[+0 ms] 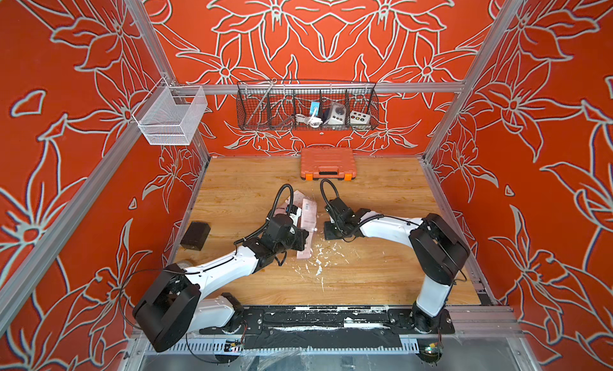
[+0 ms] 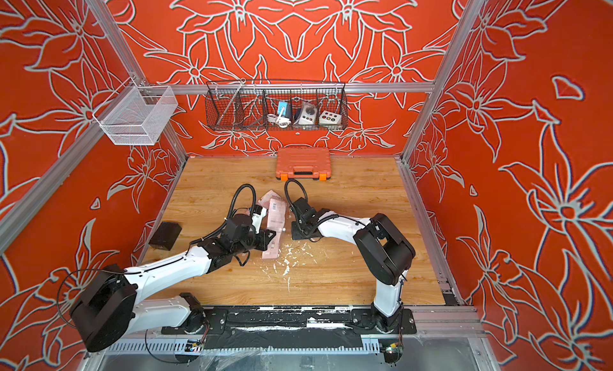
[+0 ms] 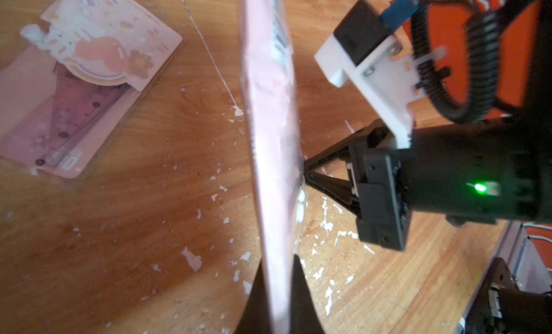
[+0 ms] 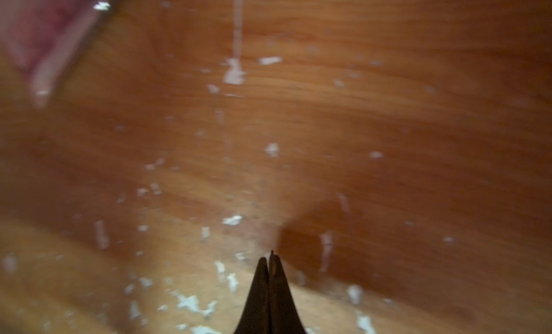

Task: Open the ruler set and take out the ruler
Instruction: Open the ruler set bag.

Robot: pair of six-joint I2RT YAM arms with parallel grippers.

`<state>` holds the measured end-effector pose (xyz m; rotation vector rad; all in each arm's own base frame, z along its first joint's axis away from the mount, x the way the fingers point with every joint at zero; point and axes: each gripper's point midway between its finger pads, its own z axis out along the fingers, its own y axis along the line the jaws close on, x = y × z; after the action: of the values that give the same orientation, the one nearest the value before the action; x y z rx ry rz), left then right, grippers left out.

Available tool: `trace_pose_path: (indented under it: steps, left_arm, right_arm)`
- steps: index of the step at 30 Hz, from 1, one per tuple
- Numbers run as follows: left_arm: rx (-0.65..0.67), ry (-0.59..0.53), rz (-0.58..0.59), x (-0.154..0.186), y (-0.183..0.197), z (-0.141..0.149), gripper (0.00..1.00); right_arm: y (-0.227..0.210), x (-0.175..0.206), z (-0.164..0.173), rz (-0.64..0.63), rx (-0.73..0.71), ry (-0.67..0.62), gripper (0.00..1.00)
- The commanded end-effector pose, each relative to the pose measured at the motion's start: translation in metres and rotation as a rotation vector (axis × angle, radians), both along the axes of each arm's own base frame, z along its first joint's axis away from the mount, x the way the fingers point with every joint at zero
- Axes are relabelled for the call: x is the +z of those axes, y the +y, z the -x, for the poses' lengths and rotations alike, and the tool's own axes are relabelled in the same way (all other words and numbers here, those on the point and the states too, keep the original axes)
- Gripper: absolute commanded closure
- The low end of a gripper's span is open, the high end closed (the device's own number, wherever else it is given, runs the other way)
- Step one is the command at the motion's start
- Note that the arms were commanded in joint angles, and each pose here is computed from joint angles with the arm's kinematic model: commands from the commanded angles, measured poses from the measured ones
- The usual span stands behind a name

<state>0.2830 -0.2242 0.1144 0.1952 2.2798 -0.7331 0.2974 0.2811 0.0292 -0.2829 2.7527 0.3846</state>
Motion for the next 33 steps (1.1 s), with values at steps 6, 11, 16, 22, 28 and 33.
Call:
trace_pose_path:
  steps: [6,11,16,22,28,33]
  left_arm:
    - [-0.024,-0.033,0.021,0.012,-0.005,-0.001,1.0]
    - [-0.062,-0.061,0.078,0.02,-0.009,-0.001,1.0]
    - [-0.118,-0.063,0.157,0.032,-0.017,-0.003,1.0]
    - [-0.156,-0.08,0.195,0.038,-0.023,0.001,1.0]
    - [-0.147,-0.091,0.196,0.042,-0.02,0.003,1.0]
    - [-0.141,-0.099,0.18,0.042,-0.017,0.003,1.0]
  right_arm:
    - [-0.001,0.05,0.011,-0.113,0.152,-0.178,0.95]
    - [0.009,0.107,0.031,-0.433,0.247,-0.338,0.29]
    - [0.032,0.137,0.05,-0.688,0.349,-0.353,0.14]
    - [0.051,0.132,0.043,-0.722,0.377,-0.287,0.18]
    - [0.05,0.118,0.031,-0.656,0.325,-0.257,0.5]
    - [0.039,0.113,0.029,-0.609,0.302,-0.257,0.62]
